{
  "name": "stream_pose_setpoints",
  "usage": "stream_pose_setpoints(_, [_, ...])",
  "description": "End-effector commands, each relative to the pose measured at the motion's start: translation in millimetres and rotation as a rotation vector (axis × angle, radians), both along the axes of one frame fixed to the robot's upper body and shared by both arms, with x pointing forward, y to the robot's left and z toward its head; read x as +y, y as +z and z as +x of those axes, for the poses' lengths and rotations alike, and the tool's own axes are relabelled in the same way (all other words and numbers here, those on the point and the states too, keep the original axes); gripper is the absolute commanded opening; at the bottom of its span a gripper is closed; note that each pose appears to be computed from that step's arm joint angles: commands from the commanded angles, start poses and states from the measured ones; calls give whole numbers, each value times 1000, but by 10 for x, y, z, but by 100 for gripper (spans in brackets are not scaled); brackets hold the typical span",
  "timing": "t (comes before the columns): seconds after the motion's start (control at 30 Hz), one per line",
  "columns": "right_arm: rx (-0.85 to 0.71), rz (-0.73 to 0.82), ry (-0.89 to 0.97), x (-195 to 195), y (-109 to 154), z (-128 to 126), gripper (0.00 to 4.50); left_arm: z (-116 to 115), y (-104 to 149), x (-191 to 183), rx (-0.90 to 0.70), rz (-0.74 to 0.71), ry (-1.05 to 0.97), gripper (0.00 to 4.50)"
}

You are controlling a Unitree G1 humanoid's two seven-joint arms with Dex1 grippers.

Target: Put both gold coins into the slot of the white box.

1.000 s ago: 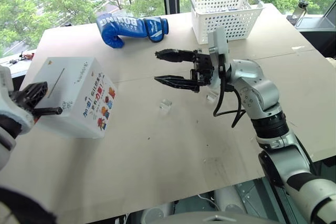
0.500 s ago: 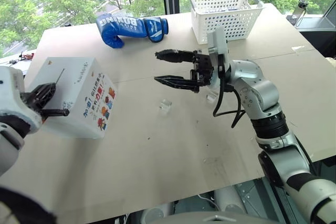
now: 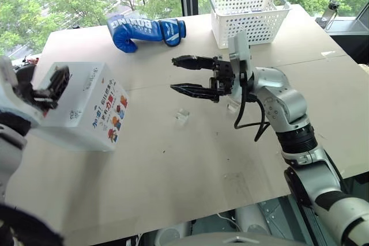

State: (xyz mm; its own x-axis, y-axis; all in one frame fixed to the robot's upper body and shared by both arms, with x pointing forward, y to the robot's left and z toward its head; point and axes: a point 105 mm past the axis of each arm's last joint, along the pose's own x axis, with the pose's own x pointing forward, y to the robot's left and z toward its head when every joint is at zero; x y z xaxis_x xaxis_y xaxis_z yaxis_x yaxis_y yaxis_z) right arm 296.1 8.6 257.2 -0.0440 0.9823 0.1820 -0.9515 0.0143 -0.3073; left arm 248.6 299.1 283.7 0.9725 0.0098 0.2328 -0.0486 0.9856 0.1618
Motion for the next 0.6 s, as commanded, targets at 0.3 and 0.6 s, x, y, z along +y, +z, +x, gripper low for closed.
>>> stream_pose_setpoints(0.3, [124, -109, -161, -728, -559, -13, 301, -304, -624, -1185, 190, -83, -533, 312])
stream_pose_setpoints(0.6, [209, -293, -402, -1304, -1475, -17, 301, -533, -1688, -1219, 447, -65, -471, 312])
